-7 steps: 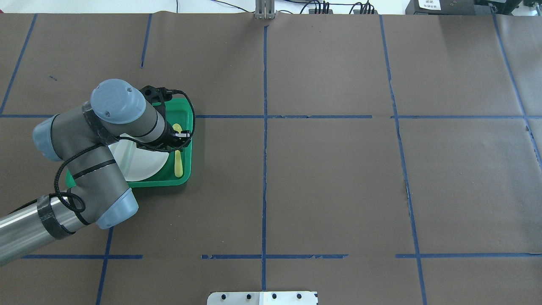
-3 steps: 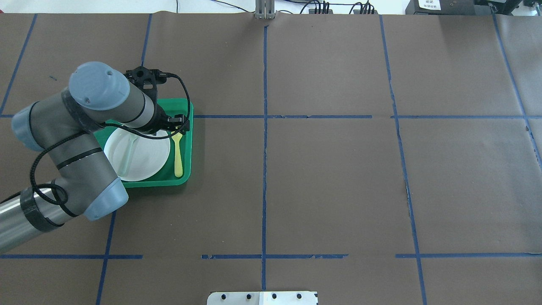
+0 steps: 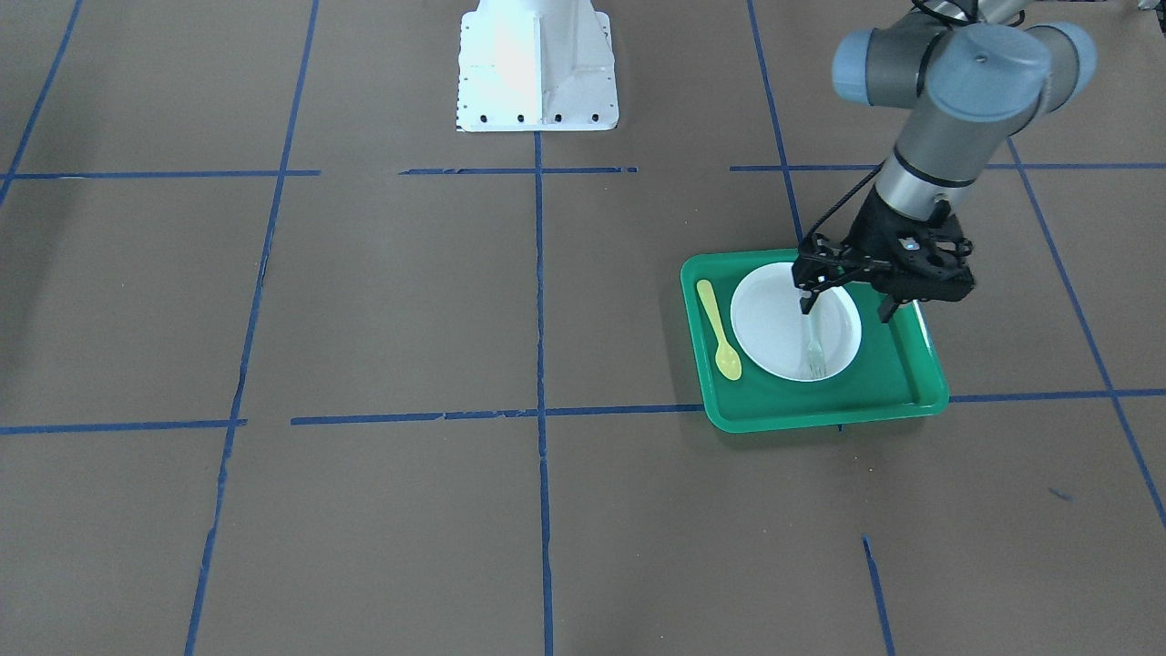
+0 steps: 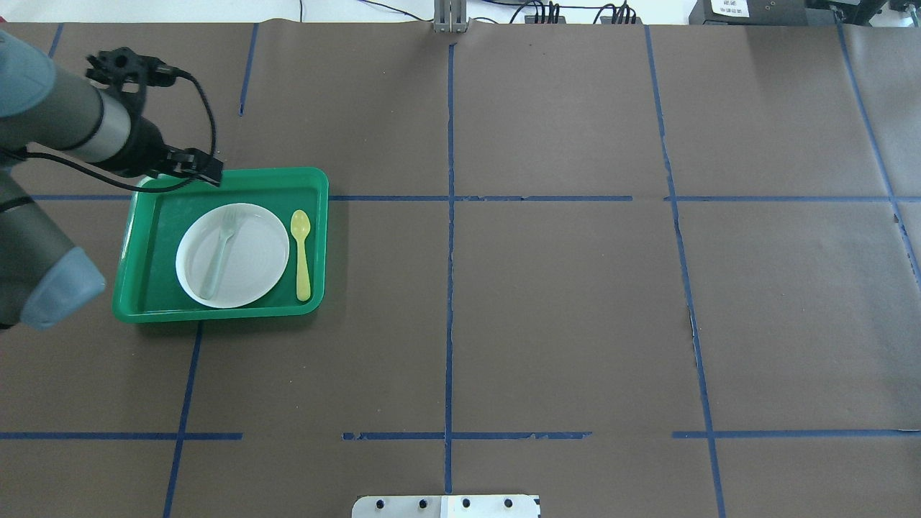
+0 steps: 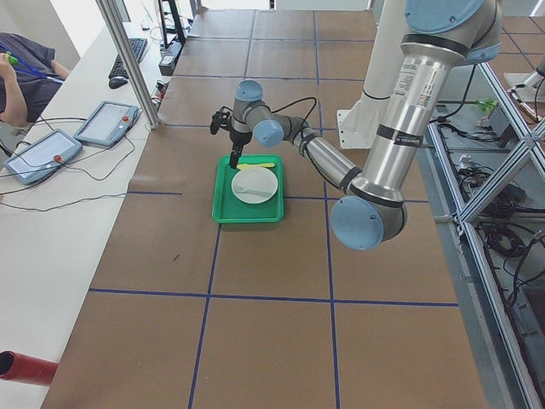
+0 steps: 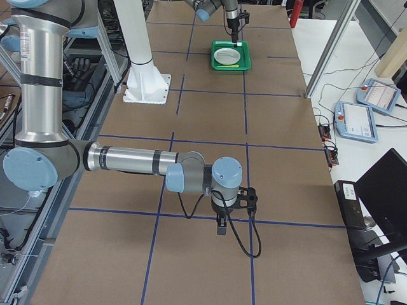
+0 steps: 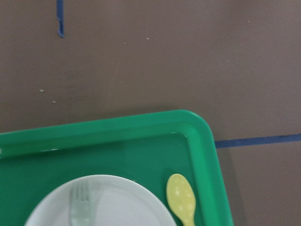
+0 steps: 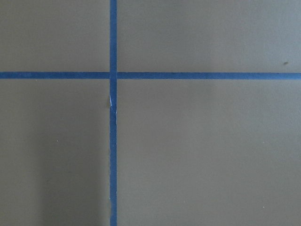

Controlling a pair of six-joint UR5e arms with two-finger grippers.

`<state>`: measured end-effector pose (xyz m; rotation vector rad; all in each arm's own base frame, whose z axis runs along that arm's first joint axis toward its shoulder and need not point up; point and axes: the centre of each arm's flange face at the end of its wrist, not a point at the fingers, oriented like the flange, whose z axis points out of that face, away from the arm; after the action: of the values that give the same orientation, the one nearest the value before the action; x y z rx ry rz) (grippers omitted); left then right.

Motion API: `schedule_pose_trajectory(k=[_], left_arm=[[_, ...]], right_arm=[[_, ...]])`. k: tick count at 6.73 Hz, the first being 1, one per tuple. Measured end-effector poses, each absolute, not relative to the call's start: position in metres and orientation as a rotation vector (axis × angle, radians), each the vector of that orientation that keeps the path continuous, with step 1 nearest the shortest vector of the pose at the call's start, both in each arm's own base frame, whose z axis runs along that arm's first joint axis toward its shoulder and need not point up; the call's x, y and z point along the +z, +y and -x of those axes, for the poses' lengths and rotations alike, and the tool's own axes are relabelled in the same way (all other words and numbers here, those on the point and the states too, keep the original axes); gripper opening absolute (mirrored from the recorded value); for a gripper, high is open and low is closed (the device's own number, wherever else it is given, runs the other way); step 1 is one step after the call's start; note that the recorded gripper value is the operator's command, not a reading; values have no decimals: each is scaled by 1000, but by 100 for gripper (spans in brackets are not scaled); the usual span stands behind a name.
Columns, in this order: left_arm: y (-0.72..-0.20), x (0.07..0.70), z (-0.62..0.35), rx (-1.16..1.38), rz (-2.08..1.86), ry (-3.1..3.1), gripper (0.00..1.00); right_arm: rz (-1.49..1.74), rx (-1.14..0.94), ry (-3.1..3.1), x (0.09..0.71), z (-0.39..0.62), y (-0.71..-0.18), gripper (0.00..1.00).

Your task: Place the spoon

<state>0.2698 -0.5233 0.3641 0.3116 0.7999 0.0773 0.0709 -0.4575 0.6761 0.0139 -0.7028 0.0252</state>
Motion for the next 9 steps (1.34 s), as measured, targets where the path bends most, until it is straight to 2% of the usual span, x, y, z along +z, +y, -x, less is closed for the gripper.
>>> schedule_pose_trajectory(k=[3, 5, 7, 9], left_arm=[[-524, 496, -99, 244, -295, 622, 100], [-488, 583, 15, 218, -223, 647, 100], [-445, 634, 68, 135, -158, 666, 100], [-427, 650, 74, 129, -94, 683, 100]], right_arm=[[-15, 25, -703, 676, -71, -458, 100], [-15, 25, -703, 676, -71, -458, 100], [-15, 25, -703, 676, -71, -458, 100], [-15, 25, -703, 676, -71, -458, 100]])
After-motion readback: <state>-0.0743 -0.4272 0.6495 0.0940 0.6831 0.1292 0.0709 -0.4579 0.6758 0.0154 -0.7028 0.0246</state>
